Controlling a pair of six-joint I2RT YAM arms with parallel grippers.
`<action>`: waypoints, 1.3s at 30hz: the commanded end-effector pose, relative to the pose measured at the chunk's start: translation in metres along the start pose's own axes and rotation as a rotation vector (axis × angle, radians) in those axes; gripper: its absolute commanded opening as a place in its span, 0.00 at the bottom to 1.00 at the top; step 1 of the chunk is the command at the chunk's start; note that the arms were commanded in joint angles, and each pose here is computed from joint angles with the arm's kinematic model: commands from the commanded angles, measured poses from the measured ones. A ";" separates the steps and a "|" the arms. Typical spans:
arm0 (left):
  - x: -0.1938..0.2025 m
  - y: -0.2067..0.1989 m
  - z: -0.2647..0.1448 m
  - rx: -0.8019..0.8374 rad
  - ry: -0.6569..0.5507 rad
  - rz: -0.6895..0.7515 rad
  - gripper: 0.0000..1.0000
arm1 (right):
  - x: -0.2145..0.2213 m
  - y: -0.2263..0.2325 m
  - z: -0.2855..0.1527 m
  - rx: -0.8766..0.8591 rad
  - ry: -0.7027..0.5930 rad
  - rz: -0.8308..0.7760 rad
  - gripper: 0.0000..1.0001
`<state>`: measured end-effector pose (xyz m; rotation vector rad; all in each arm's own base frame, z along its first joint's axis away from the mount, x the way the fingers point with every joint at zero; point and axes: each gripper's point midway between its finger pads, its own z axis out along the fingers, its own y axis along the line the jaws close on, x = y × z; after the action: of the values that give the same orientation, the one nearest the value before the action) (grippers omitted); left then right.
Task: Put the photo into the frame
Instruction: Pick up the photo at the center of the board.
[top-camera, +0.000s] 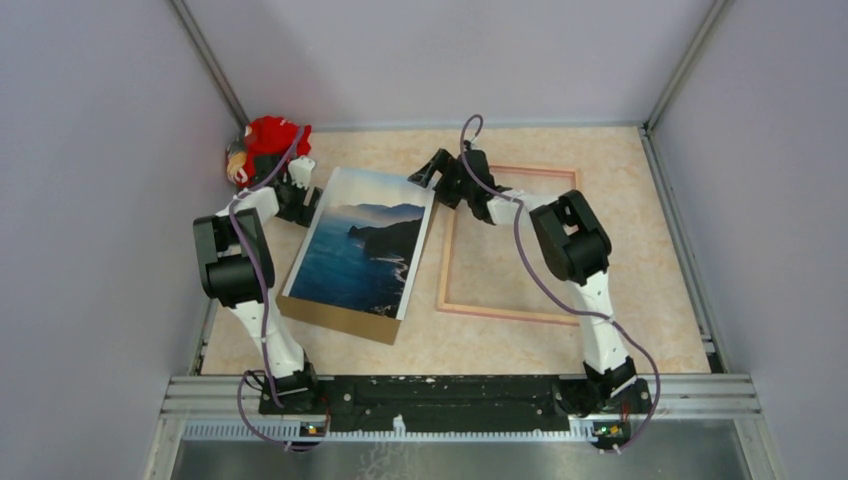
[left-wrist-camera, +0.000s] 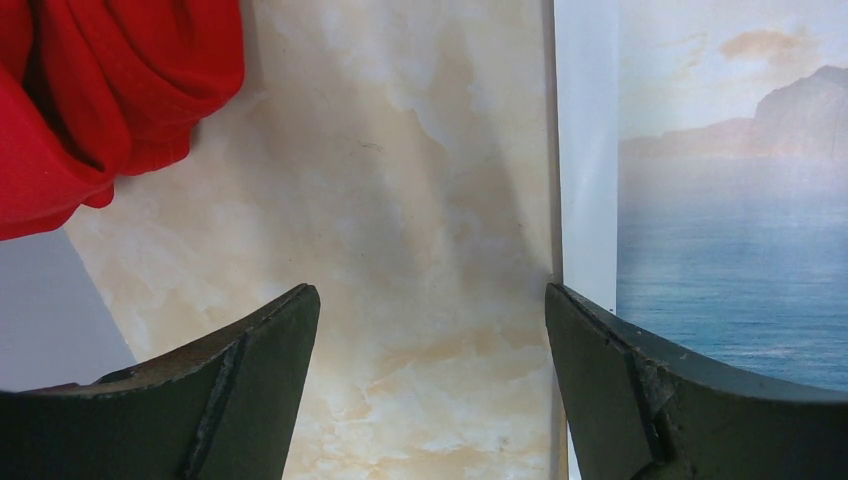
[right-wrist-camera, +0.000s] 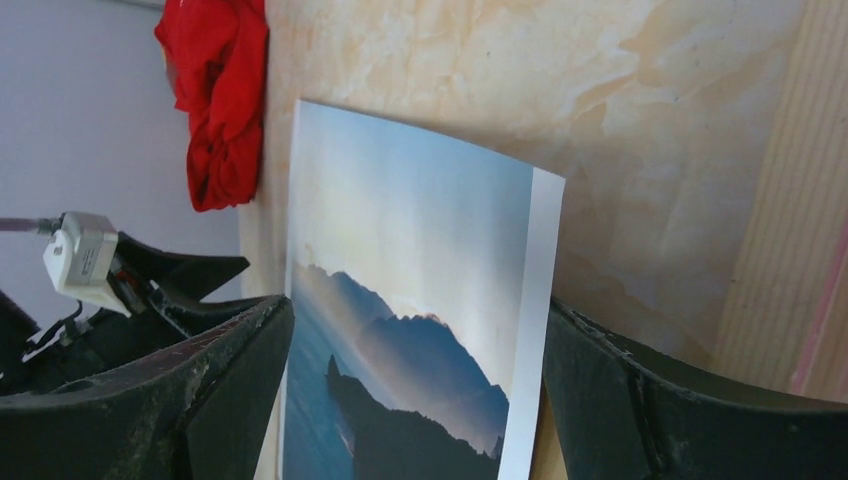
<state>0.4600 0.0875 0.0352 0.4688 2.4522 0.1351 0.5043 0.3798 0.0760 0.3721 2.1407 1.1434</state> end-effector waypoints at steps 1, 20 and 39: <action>0.037 -0.025 0.011 0.065 0.110 0.013 0.90 | -0.012 0.041 -0.019 -0.130 -0.017 -0.009 0.88; 0.044 -0.029 0.013 0.064 0.131 0.014 0.90 | 0.005 0.070 -0.032 -0.250 0.007 -0.148 0.55; 0.019 -0.003 -0.011 0.009 0.097 -0.041 0.96 | -0.014 0.135 -0.074 -0.376 0.041 -0.341 0.00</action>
<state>0.4620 0.0877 0.0372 0.4637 2.4477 0.1517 0.4693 0.4052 0.1199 0.0003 2.0766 1.2735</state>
